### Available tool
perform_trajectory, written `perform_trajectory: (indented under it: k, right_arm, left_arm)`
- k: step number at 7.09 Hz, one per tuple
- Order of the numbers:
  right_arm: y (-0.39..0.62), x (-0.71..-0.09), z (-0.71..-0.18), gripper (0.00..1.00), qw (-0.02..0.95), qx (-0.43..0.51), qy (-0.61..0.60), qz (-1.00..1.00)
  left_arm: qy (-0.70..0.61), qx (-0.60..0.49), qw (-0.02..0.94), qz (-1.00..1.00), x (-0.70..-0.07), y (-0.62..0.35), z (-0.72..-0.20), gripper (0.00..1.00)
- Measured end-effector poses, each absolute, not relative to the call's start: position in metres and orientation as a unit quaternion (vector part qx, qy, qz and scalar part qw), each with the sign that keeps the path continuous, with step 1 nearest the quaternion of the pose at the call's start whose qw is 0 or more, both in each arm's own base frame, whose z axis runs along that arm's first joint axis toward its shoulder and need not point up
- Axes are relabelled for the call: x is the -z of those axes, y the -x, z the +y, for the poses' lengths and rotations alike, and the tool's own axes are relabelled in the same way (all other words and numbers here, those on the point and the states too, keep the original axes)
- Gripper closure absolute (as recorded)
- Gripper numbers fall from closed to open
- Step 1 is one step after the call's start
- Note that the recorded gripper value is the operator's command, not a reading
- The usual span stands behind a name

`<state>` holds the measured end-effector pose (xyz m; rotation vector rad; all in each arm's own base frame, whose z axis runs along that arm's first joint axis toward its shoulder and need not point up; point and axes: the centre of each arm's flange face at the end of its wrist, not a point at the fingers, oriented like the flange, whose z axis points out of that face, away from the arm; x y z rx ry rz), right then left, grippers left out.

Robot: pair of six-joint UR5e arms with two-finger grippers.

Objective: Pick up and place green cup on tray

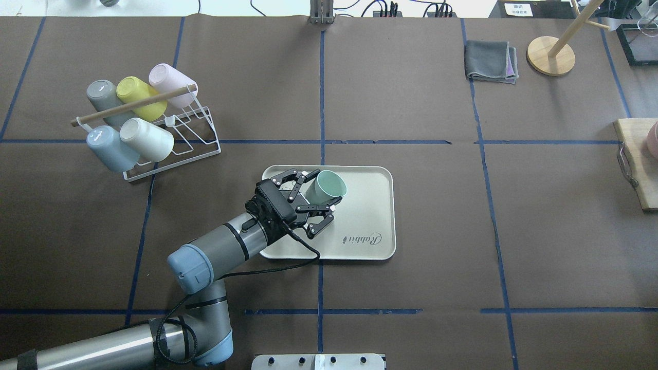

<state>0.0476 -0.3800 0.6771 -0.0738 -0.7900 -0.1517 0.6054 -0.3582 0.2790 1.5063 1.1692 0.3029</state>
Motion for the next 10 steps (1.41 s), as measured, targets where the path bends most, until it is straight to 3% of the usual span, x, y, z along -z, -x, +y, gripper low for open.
perform_trajectory:
  k: [10]
  right_arm:
    - [-0.048, -0.673, -0.383, 0.00, 0.920, 0.075, 0.032, -0.384]
  left_arm:
    - [-0.655, -0.149, 0.557, 0.489, -0.283, -0.588, -0.354, 0.18]
